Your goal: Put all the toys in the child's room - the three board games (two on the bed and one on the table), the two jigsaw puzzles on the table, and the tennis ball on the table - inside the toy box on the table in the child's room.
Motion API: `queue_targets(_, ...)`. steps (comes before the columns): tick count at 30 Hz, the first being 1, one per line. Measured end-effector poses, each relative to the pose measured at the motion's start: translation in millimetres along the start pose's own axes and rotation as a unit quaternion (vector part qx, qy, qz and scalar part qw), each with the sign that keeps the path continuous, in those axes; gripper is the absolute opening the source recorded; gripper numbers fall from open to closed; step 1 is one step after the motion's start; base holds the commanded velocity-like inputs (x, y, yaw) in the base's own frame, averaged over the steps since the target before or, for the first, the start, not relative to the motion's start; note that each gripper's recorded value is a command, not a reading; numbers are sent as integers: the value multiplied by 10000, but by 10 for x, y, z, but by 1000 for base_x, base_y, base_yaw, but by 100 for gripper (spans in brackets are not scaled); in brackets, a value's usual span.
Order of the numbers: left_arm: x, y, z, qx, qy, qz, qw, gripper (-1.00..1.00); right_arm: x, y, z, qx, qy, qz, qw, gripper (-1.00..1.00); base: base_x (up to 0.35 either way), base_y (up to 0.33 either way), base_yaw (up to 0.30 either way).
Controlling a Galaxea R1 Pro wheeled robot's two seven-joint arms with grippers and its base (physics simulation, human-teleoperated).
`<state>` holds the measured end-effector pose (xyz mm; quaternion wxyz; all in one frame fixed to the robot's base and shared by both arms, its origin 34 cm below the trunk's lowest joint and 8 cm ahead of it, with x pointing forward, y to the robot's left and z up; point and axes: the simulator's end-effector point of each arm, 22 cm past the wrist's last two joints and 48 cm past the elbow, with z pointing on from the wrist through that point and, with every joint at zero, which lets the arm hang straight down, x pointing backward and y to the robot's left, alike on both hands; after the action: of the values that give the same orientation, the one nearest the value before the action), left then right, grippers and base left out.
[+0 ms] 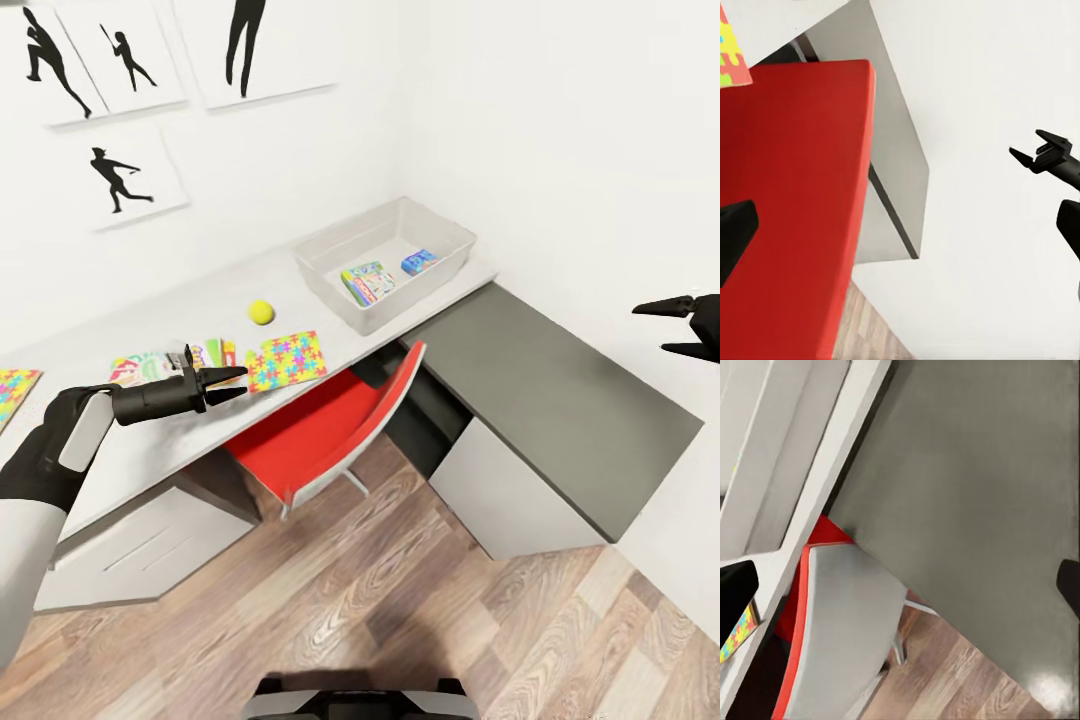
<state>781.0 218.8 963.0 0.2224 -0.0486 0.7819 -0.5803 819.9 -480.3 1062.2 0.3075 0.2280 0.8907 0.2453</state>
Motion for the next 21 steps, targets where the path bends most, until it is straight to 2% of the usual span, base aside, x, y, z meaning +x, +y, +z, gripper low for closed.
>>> queue_targets(10,-9,-18,-8,5,-9,13,10000,100,0,16,-9,-14,-2,-3,10000,100,-6,1,-128)
queue_targets(21,-16,-26,-16,3,-13,22,10000,100,3,28,-2,-26,-4,-1,10000,100,-9,0,-21)
